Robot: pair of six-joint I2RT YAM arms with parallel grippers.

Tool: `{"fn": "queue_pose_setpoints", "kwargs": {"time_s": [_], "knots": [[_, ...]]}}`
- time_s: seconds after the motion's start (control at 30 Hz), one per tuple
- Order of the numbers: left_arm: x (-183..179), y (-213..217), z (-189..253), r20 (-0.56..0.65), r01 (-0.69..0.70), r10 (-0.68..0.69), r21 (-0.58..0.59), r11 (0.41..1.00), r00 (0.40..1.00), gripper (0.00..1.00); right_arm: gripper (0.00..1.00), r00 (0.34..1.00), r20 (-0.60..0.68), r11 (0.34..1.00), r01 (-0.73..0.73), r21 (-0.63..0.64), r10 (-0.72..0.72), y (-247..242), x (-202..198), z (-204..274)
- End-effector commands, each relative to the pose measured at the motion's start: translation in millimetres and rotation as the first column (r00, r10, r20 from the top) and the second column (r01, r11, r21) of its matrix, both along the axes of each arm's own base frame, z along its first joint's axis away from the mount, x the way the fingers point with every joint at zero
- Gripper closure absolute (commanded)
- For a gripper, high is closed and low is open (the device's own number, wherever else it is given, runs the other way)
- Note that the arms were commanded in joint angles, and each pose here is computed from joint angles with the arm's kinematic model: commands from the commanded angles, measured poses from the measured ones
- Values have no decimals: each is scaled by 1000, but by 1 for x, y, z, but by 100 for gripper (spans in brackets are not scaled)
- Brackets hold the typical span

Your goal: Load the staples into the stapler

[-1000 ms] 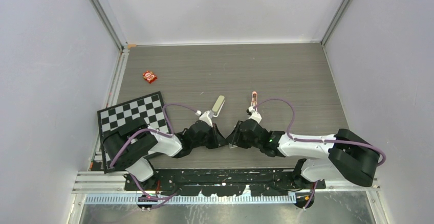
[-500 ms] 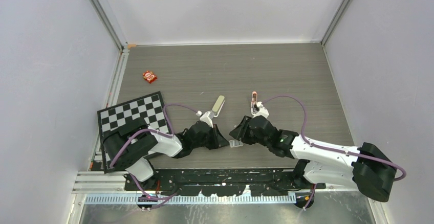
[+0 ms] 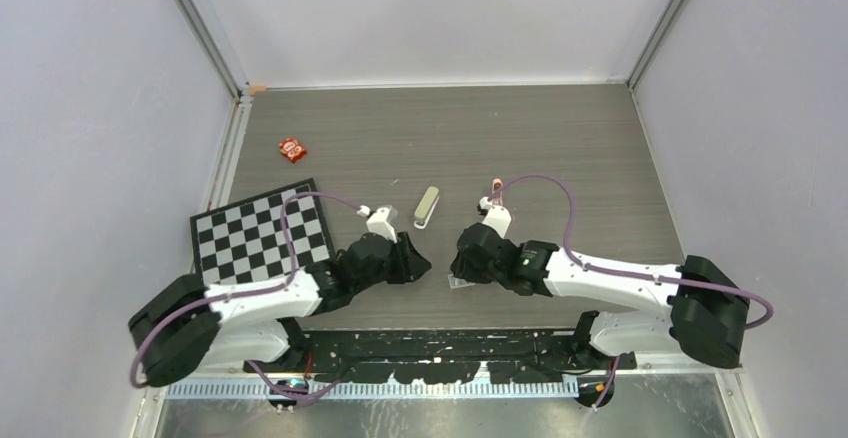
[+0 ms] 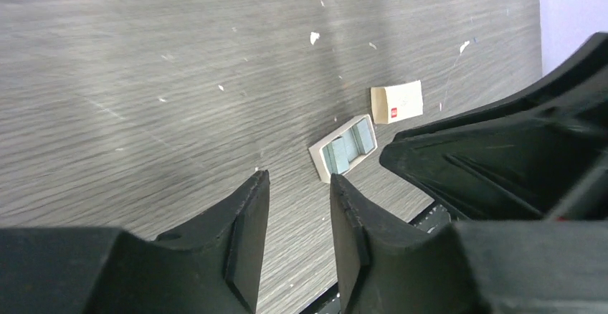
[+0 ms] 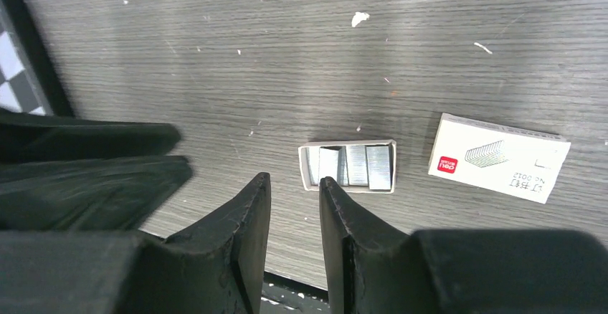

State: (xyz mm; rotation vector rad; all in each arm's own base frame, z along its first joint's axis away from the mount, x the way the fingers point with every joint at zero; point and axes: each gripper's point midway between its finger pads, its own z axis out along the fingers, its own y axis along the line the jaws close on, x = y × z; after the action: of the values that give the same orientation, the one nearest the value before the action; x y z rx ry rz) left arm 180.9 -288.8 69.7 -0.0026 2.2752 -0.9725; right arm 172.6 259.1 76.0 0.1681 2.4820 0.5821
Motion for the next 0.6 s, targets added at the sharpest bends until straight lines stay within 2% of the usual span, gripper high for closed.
{"fn": "queue_pose_setpoints", "kwargs": {"time_s": [0.0, 0.13, 0.23, 0.27, 0.33, 0.57], "knots": [[10, 41, 22, 120, -91, 75, 136, 987, 990, 58, 64, 999, 34, 997, 24, -78, -21, 1, 6, 3], [8, 72, 50, 201, -138, 100, 184, 973, 974, 50, 64, 999, 32, 991, 21, -128, -17, 6, 5, -2], [5, 91, 69, 245, -165, 115, 193, 967, 963, 36, 64, 1000, 25, 989, 18, -150, -14, 10, 5, -6], [3, 96, 74, 255, -171, 119, 192, 966, 960, 29, 65, 1000, 22, 987, 16, -158, -13, 11, 4, -8], [0, 106, 83, 273, -184, 128, 188, 965, 953, 2, 65, 1000, 16, 985, 16, -172, -13, 13, 3, -10], [-8, 126, 95, 297, -207, 150, 173, 963, 943, 0, 66, 999, 22, 974, 33, -222, -28, 10, 2, -15]]}}
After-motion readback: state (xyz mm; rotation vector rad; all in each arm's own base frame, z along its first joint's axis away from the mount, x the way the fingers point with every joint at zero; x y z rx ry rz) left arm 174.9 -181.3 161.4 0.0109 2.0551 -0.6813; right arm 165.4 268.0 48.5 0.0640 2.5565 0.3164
